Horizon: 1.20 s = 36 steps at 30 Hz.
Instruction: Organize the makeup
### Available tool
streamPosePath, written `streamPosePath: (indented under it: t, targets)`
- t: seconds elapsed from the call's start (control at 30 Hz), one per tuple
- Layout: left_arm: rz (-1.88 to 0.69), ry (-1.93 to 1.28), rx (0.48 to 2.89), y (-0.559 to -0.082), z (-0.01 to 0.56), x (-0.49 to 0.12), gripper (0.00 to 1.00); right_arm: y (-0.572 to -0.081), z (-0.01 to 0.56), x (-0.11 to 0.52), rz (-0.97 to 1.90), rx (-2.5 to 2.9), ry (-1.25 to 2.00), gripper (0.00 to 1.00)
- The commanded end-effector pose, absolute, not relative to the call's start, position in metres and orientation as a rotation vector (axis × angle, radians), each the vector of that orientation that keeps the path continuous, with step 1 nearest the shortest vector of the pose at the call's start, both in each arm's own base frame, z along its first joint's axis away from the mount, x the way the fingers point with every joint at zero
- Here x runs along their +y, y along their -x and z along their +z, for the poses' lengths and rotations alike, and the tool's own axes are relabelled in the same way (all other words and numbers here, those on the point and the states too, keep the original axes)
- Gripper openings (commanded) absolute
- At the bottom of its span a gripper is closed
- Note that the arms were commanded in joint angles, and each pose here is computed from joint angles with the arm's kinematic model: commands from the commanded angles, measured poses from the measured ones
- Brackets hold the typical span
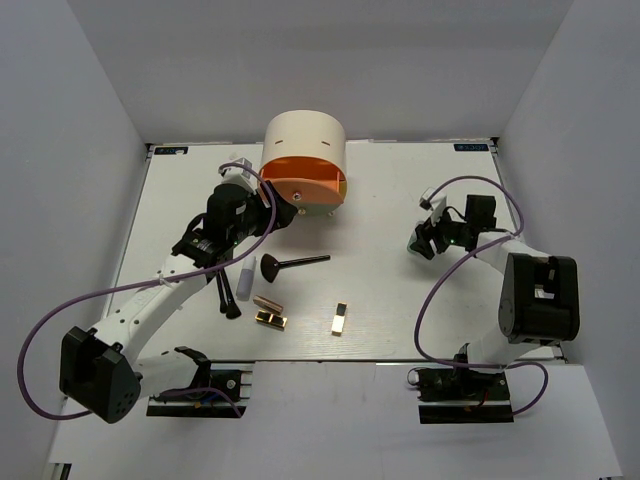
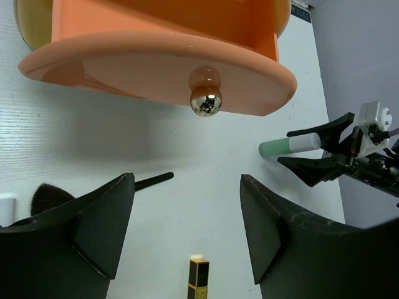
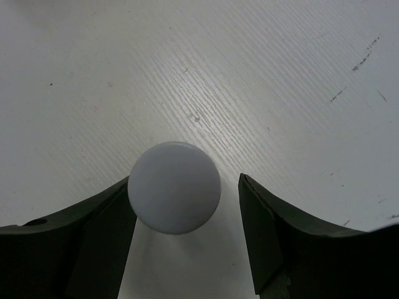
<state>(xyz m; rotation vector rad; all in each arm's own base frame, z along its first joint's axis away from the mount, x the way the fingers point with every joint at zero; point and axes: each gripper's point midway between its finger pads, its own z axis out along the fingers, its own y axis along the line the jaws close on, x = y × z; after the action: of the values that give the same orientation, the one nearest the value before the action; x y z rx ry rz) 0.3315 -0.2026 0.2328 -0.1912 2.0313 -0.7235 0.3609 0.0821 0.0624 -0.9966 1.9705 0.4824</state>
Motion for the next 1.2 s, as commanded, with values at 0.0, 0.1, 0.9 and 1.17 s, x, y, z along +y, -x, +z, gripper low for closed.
streamPosePath:
  t: [0.0,0.1,0.9,1.17]
  targets:
    - [-0.721,0.206,2.005,-0.329,0.242,-0.198,0.78,-0.384,0.082,0.09,0.459,1.854,1.047,0.69]
    - [-0.721,0.211,2.006,-0.328,0.241,-0.197,0.78,-0.386,0.082,0.091,0.461,1.844,1.052,0.69]
    - [-0.636,0.258,1.986,-0.288,0.241,-0.159,0.79,-0.406,0.256,0.159,0.632,1.487,1.207,0.0]
    - [-0.607,0.304,1.956,-0.275,0.244,-0.14,0.79,-0.425,0.339,0.234,0.655,1.215,1.257,0.0]
